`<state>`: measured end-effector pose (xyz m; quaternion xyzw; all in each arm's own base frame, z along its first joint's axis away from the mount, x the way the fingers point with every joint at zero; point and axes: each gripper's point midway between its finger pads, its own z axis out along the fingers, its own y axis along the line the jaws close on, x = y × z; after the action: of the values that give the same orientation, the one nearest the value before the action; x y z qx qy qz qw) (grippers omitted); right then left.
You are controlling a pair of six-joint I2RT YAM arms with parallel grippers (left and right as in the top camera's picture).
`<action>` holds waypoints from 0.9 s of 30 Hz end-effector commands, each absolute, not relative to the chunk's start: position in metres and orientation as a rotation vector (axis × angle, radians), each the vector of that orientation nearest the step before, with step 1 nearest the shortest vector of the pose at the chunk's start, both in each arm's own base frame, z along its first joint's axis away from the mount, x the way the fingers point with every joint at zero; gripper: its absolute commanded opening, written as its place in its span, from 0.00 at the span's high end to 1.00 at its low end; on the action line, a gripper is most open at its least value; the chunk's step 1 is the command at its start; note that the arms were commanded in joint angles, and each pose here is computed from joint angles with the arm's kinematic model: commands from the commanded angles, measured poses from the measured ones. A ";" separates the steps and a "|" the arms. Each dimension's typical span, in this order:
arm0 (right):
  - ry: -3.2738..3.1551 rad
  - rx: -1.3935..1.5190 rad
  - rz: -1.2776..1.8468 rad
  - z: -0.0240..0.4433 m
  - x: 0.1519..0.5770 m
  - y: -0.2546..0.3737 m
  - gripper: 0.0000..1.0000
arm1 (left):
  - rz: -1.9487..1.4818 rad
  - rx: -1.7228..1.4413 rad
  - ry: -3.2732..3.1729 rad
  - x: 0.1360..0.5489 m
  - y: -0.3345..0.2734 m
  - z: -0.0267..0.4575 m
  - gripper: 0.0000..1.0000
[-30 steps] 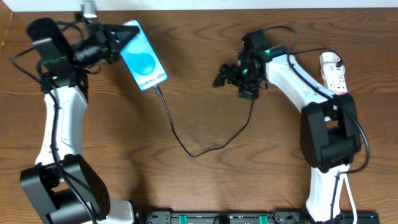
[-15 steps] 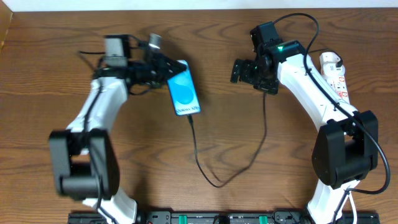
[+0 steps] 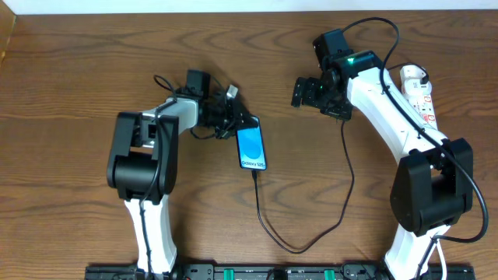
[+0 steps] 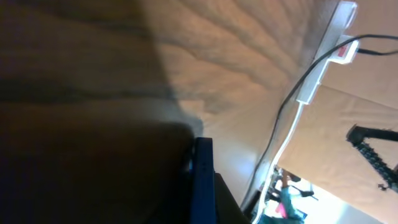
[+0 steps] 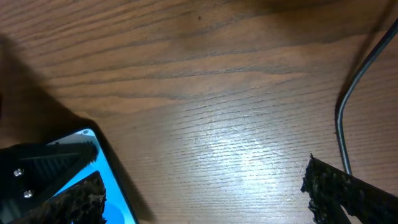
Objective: Plug charger to phone and switch on socket
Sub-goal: 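Lower the phone flat onto the table center with the left gripper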
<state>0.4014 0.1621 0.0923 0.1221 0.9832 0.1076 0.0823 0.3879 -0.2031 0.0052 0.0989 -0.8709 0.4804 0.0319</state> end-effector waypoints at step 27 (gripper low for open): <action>2.919 0.336 0.306 0.099 0.403 0.159 0.01 | 0.860 0.249 -3.122 0.401 -0.175 -0.053 0.92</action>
<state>0.4014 0.1614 0.0922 0.1186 0.9838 0.1053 0.0831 0.4060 -0.2099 0.0013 0.0485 -0.9227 0.3787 -0.0530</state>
